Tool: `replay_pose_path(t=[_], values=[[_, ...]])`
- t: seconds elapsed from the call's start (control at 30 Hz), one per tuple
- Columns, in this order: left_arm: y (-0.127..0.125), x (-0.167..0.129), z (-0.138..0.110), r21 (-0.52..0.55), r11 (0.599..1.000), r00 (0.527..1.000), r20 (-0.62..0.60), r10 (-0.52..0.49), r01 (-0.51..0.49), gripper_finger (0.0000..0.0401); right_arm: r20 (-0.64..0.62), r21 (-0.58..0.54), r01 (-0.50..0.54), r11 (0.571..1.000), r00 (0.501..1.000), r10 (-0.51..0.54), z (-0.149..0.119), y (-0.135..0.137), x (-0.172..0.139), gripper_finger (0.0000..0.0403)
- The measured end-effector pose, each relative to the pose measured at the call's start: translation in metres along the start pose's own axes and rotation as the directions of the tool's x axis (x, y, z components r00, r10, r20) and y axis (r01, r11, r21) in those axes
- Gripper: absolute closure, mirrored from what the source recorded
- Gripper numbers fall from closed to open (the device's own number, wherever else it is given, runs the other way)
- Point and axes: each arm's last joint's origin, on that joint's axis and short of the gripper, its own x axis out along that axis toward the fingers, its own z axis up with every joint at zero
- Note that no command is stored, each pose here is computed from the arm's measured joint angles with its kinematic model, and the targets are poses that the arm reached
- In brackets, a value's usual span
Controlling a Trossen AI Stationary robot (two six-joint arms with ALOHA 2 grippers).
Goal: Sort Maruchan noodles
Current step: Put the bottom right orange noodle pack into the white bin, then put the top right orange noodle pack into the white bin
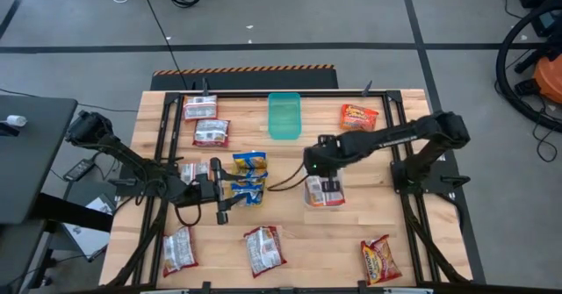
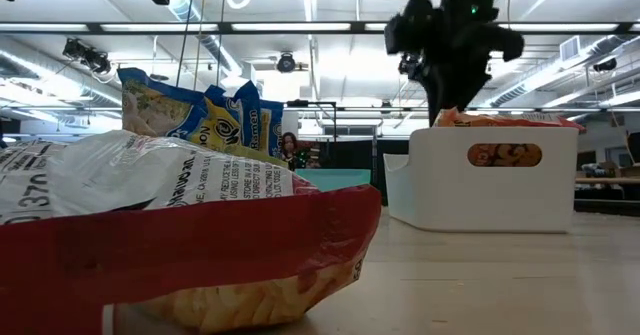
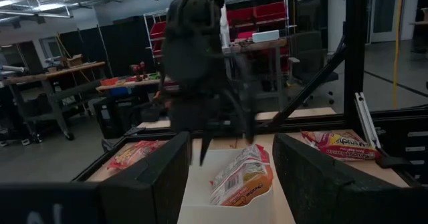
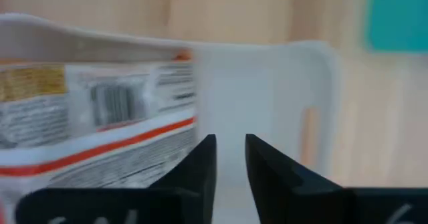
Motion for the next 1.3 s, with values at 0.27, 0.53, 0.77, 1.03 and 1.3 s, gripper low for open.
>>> replay_pose_path(t=[0.27,0.53,0.77,1.03,1.3], values=[[-0.001,0.0,-0.004,0.011,1.0,0.999,-0.032,-0.01,0.01,0.0184,-0.13,0.011,-0.094,0.995,0.987,0.095,0.0,-0.004,0.051,0.0395],[-0.001,0.0,-0.006,0.016,1.0,0.999,-0.044,-0.012,0.013,0.0184,-0.097,-0.007,-0.378,0.926,0.922,0.375,0.005,0.003,0.059,0.0397],[-0.001,0.0,-0.007,0.023,1.0,0.999,-0.051,-0.013,0.014,0.0184,-0.017,0.012,-0.355,0.935,0.935,0.355,0.004,-0.015,0.04,0.0397],[-0.002,-0.001,-0.009,0.043,0.999,0.997,-0.074,-0.016,0.019,0.0184,0.144,0.051,-0.067,0.996,0.988,0.059,-0.015,-0.032,-0.029,0.0395],[-0.002,-0.001,-0.011,0.009,1.0,0.996,-0.091,-0.016,0.017,0.0184,0.029,0.538,0.197,0.82,0.967,-0.252,-0.067,-0.097,-0.039,0.0345]])
